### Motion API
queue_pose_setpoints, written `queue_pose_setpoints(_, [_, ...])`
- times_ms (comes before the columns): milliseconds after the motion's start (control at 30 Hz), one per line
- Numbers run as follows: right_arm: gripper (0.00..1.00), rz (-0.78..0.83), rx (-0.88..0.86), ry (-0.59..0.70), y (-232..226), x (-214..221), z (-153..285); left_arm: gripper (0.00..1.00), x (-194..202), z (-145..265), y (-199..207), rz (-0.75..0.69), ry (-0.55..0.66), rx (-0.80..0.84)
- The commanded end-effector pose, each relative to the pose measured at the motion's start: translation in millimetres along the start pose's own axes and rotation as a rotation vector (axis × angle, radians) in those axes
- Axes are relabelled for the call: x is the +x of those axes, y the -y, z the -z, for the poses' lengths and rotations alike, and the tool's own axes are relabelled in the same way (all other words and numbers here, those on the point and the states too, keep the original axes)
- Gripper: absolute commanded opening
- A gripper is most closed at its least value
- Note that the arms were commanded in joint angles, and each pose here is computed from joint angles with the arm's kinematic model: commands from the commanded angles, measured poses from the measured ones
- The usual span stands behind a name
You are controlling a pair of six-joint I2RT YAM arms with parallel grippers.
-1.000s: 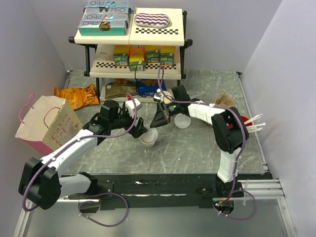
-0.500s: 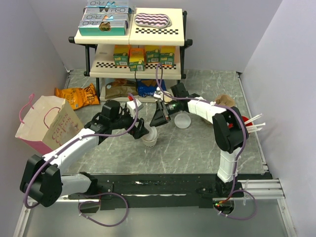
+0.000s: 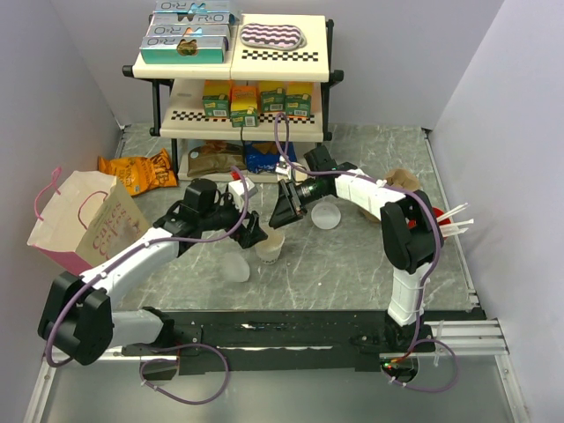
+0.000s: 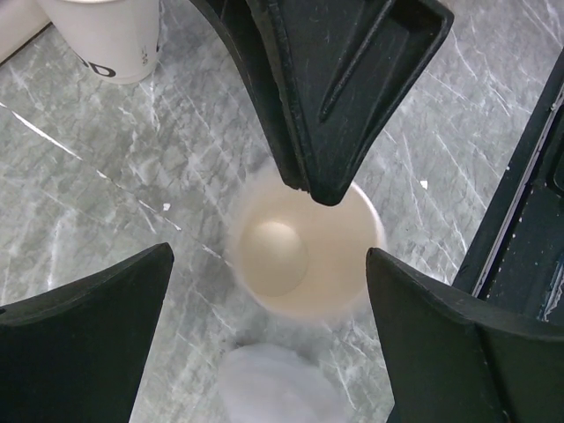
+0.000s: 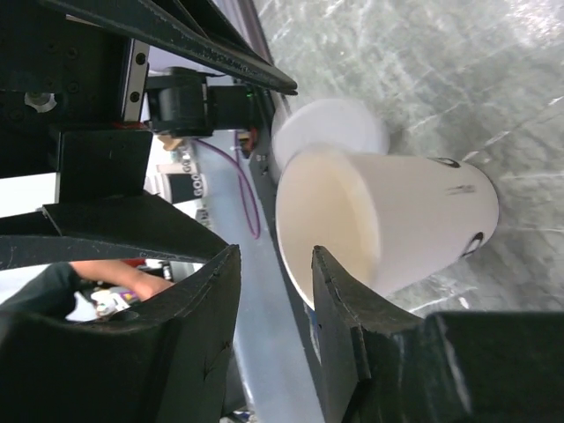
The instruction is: Pack the takeout coffee
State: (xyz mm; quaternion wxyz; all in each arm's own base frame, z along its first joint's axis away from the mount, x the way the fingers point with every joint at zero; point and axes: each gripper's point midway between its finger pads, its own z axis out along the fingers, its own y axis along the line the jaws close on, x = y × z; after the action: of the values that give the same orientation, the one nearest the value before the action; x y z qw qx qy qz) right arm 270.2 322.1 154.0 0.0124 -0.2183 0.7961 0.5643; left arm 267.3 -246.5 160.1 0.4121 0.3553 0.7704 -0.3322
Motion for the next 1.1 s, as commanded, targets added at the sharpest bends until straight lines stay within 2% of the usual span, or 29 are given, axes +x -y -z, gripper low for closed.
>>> queue_pose_setpoints(0, [0.46, 0.045, 0.032, 0.001, 0, -6, 1, 0.97, -16, -3, 7, -0.022, 0.047, 0.036])
queue_pose_setpoints(133, [0.46, 0.051, 0.053, -0.001, 3, -5, 3, 0.97, -20, -1, 1, -0.025, 0.055, -0.002])
queue_pose_setpoints(333, [0.48, 0.204, 0.191, 0.048, -1, -17, 29, 0.98, -35, 26, -9, -0.093, 0.063, -0.113])
queue_pose_setpoints(367, [0.49, 0.288, 0.215, 0.062, -7, -22, 36, 0.98, -38, 36, -9, -0.118, 0.070, -0.135])
queue_pose_setpoints(433, [0.51, 0.352, 0.291, 0.095, -6, -28, 49, 0.98, -25, 51, -10, -0.153, 0.000, -0.161])
queue_pose_setpoints(467, [0.52, 0.431, 0.384, 0.147, -6, -34, 63, 0.97, -24, 61, -5, -0.183, -0.008, -0.155])
queue_pose_setpoints(500, [0.55, 0.479, 0.449, 0.190, -7, -39, 74, 0.97, -2, 70, -2, -0.229, -0.102, -0.132])
queue_pose_setpoints(533, [0.56, 0.543, 0.506, 0.237, -10, -44, 84, 0.95, 8, 76, 2, -0.251, -0.141, -0.117])
queue_pose_setpoints(567, [0.57, 0.693, 0.602, 0.354, -21, -57, 105, 0.93, 16, 83, 5, -0.274, -0.171, -0.106])
queue_pose_setpoints(633, [0.73, 0.822, 0.704, 0.489, -38, -73, 130, 0.89, 51, 94, 16, -0.308, -0.290, -0.036])
queue_pose_setpoints(667, [1.00, 0.884, 0.739, 0.554, -52, -74, 143, 0.86, 61, 99, 19, -0.312, -0.322, -0.016])
queue_pose_setpoints(700, [1.00, 0.928, 0.785, 0.644, -65, -89, 158, 0.85, 72, 101, 22, -0.336, -0.352, 0.018])
queue_pose_setpoints(767, [1.00, 0.934, 0.802, 0.713, -81, -98, 169, 0.80, 97, 108, 29, -0.322, -0.446, 0.075])
queue_pose_setpoints(900, [1.00, 0.817, 0.786, 0.703, -74, -99, 169, 0.70, 138, 115, 36, -0.313, -0.583, 0.178])
queue_pose_setpoints(967, [0.99, 0.843, 0.682, 0.602, -74, -84, 149, 0.66, 145, 114, 31, -0.330, -0.609, 0.167])
queue_pose_setpoints(1067, [0.91, 0.833, 0.568, 0.493, -79, -65, 131, 0.61, 158, 113, 21, -0.355, -0.642, 0.135])
